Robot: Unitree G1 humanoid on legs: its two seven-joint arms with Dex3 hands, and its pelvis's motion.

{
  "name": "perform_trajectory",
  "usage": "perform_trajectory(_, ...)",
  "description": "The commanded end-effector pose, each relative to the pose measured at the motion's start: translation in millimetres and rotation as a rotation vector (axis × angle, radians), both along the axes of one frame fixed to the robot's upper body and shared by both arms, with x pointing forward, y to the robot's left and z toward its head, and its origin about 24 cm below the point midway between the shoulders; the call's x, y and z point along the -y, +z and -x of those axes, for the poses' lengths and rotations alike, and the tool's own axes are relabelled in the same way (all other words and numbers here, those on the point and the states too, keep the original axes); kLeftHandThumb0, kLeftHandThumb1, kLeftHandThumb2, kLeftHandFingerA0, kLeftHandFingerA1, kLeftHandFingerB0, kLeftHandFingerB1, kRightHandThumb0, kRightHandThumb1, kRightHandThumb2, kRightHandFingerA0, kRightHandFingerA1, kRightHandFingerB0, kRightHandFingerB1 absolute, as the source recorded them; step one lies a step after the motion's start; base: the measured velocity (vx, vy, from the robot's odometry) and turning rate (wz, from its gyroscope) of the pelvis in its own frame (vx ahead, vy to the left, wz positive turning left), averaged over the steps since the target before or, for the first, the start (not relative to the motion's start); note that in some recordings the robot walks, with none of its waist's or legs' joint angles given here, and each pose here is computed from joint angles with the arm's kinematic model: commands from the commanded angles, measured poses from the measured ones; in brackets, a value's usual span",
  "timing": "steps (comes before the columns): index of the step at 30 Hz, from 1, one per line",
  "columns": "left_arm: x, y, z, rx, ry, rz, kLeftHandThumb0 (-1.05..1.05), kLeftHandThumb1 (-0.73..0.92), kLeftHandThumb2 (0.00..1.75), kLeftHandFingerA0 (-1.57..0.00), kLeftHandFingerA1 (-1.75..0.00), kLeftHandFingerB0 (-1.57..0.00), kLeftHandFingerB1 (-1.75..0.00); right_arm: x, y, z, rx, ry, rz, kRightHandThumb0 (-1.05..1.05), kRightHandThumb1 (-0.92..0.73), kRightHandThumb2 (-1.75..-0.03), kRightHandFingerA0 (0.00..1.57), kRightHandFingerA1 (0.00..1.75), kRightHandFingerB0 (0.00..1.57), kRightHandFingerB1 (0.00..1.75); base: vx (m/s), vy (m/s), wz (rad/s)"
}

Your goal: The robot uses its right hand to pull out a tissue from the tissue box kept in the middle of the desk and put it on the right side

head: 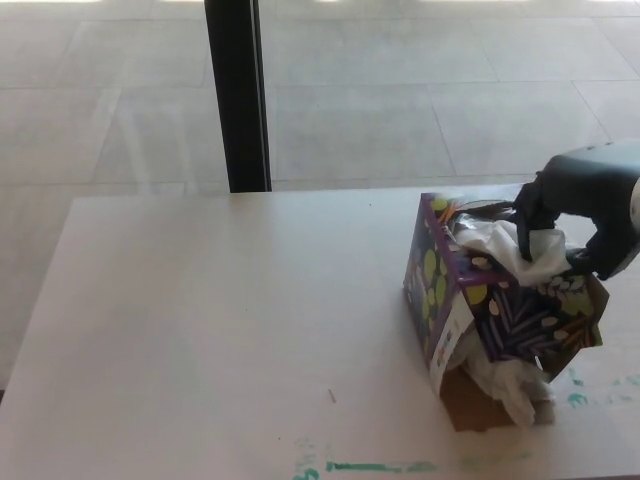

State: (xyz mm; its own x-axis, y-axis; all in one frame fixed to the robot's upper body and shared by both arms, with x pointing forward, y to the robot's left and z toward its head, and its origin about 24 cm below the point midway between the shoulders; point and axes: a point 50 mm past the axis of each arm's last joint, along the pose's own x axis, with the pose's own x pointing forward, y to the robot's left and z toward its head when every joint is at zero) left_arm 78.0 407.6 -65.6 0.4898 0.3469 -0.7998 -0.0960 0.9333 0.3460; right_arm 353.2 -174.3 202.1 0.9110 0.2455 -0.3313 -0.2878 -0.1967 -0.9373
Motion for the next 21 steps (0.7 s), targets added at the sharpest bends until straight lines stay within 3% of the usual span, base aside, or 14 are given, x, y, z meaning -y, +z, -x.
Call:
perform_trajectory(1, -7.0, 8.1, 2.4, -0.017, -0.075, -0.058, -0.79, 0.92, 0.73, -0.6, -0.5, -0.45, -0.42, -1.6, -33.1, 10.5, 0.446, 0.141, -0.079, -0.36, -0.53, -0.94, 1.14, 1.34, 0.77, 0.94, 0.0, 0.0, 0.0)
perform_trajectory(2, -6.6, 7.5, 2.6, -0.01, -0.062, -0.062, -0.8, 0.92, 0.74, -0.61, -0.49, -0.47, -0.42, -3.0, -36.3, 12.4, 0.47, 0.143, -0.116, -0.26, -0.73, -0.68, 0.86, 1.75, 0.77, 1.14, 0.0, 0.0, 0.0)
perform_trajectory(3, -6.6, 7.1, 2.8, -0.009, -0.055, -0.055, -0.86, 0.79, 0.89, -0.58, -0.55, -0.43, -0.47, -3.2, -38.2, 13.0, 0.485, 0.148, -0.138, -0.25, -0.74, -0.69, 0.86, 1.75, 0.76, 1.23, 0.0, 0.0, 0.0)
perform_trajectory(4, -6.5, 7.1, 3.0, -0.007, -0.055, -0.055, -0.81, 0.92, 0.75, -0.61, -0.5, -0.47, -0.42, -3.3, -39.4, 13.4, 0.484, 0.147, -0.16, -0.34, -0.61, -1.01, 1.14, 1.34, 0.83, 1.15, 0.0, 0.0, 0.0)
perform_trajectory(5, -6.4, 7.1, 3.0, -0.006, -0.056, -0.055, -0.81, 0.92, 0.75, -0.61, -0.5, -0.47, -0.42, -3.4, -39.9, 13.6, 0.484, 0.147, -0.168, -0.34, -0.61, -1.01, 1.14, 1.34, 0.83, 1.15, 0.0, 0.0, 0.0)
perform_trajectory(6, -6.4, 7.0, 3.1, -0.003, -0.051, -0.052, -0.81, 0.92, 0.75, -0.62, -0.5, -0.48, -0.43, -3.4, -40.3, 13.9, 0.484, 0.148, -0.18, -0.23, -0.7, -0.8, 0.85, 1.75, 0.68, 1.5, 0.0, 0.0, 0.0)
perform_trajectory(7, -6.3, 6.7, 3.4, 0.002, -0.04, -0.046, -0.87, 0.8, 0.89, -0.59, -0.55, -0.45, -0.48, -3.7, -41.0, 14.6, 0.48, 0.148, -0.21, -0.2, -0.63, -0.9, 1.09, 1.71, 0.7, 1.41, 0.0, 0.0, 0.0)
perform_trajectory(9, -6.2, 6.2, 3.2, 0.013, -0.017, -0.042, -0.82, 0.92, 0.75, -0.63, -0.52, -0.49, -0.44, -4.5, -38.7, 16.9, 0.511, 0.172, -0.267, -0.24, -0.57, -0.97, 0.9, 1.75, 0.74, 1.48, 0.0, 0.0, 0.0)
perform_trajectory(11, -5.9, 7.0, 2.3, 0.023, -0.022, -0.043, -0.89, 0.8, 0.92, -0.61, -0.58, -0.46, -0.49, -4.5, -35.4, 18.0, 0.532, 0.173, -0.296, -0.25, -0.54, -1.01, 0.94, 1.75, 0.75, 1.47, 0.0, 0.0, 0.0)
perform_trajectory(13, -6.0, 6.0, 4.1, 0.015, -0.008, -0.049, -0.83, 0.92, 0.76, -0.64, -0.49, -0.49, -0.42, -3.9, -32.2, 18.6, 0.558, 0.189, -0.331, -0.23, -0.54, -1.04, 0.96, 1.75, 0.77, 1.43, 0.0, 0.0, 0.0)
perform_trajectory(15, -6.6, 5.9, 5.3, 0.014, -0.003, -0.046, -0.91, 0.79, 0.91, -0.62, -0.56, -0.46, -0.48, -2.5, -28.9, 19.3, 0.565, 0.191, -0.363, -0.24, -0.54, -1.07, 0.98, 1.75, 0.8, 1.35, 0.0, 0.0, 0.0)
perform_trajectory(16, -6.7, 5.7, 6.0, 0.013, 0.0, -0.045, -0.87, 0.92, 0.75, -0.62, -0.5, -0.49, -0.43, -1.0, -26.8, 19.4, 0.565, 0.185, -0.373, -0.24, -0.52, -1.04, 0.97, 1.75, 0.82, 1.26, 0.0, 0.0, 0.0)
perform_trajectory(17, -6.6, 5.5, 6.5, 0.014, 0.001, -0.048, -0.91, 0.79, 0.92, -0.62, -0.57, -0.46, -0.48, 0.4, -25.2, 19.4, 0.579, 0.183, -0.38, -0.22, -0.47, -1.03, 1.17, 1.66, 0.89, 1.25, 0.0, 0.0, 0.0)
perform_trajectory(21, -7.2, 6.0, 7.6, 0.03, 0.025, -0.046, -0.86, 0.92, 0.75, -0.63, -0.52, -0.5, -0.43, 6.3, -18.4, 19.3, 0.596, 0.177, -0.419, -0.23, -0.54, -1.03, 0.95, 1.75, 0.76, 1.45, 0.0, 0.0, 0.0)
